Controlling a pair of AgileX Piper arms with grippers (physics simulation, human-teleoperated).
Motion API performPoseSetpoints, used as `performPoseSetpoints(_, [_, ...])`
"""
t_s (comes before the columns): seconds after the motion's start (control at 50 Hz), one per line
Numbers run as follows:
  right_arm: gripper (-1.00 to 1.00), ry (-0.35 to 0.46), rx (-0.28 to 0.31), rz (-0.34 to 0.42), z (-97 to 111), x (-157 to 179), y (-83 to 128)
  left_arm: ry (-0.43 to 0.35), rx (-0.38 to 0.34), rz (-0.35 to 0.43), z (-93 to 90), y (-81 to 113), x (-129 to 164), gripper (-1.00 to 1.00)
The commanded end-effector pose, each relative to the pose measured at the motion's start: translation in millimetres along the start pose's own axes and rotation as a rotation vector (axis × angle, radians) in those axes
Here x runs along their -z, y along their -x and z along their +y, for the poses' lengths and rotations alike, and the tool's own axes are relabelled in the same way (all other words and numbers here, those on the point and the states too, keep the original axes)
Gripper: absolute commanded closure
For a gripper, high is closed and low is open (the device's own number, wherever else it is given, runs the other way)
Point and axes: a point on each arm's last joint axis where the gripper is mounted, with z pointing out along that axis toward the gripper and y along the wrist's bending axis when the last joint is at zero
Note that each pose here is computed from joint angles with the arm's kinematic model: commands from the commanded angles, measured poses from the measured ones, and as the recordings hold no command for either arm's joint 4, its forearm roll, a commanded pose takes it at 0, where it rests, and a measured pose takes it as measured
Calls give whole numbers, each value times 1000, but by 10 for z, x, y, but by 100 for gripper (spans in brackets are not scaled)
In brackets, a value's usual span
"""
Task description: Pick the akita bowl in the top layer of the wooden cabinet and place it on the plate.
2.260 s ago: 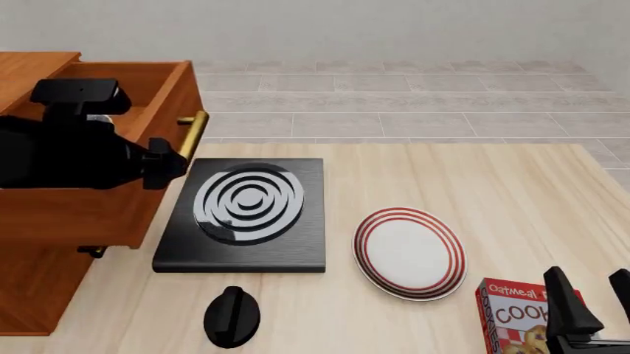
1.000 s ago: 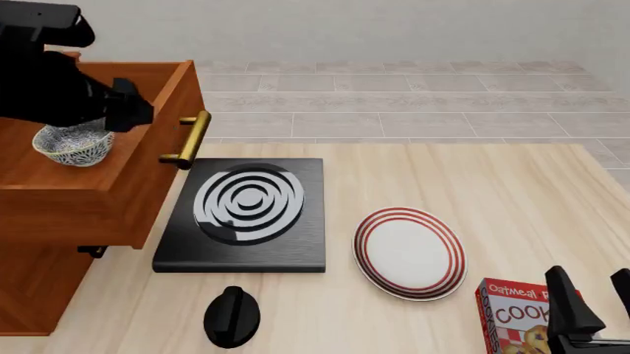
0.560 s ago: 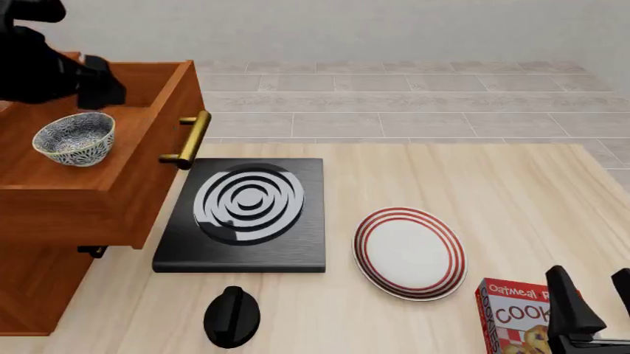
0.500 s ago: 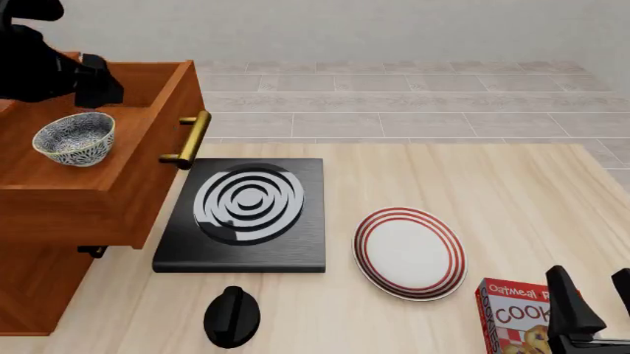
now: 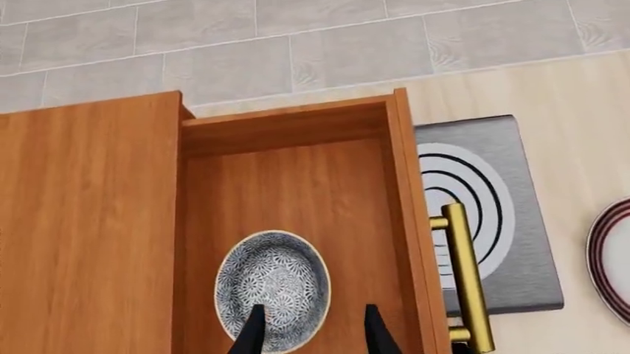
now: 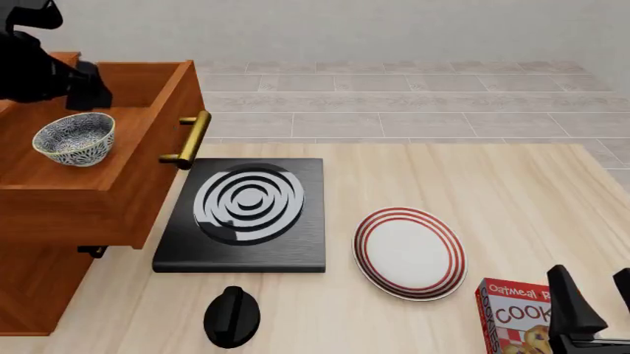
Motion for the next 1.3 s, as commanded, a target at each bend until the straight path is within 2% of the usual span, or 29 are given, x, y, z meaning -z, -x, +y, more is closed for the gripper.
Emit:
performPoseSetpoints(0.02, [-100, -9, 1, -2, -5, 0, 3, 4, -17, 41, 49, 3, -133, -100])
performPoseSetpoints(0.14, [-100, -8, 1, -1, -5, -1, -1, 5, -25, 57, 64, -4, -216, -100])
performPoseSetpoints(0.5, [-100, -7, 3, 1, -4, -1, 1, -28, -56, 94, -51, 1, -409, -100])
performPoseSetpoints(0.7, [-100, -9, 1, 0, -5, 0, 1, -40, -52, 115, -103, -61, -532, -100])
performPoseSetpoints(1.3, [-100, -9, -1, 2, -5, 0, -4, -31, -30, 137, -68, -201, -672, -100])
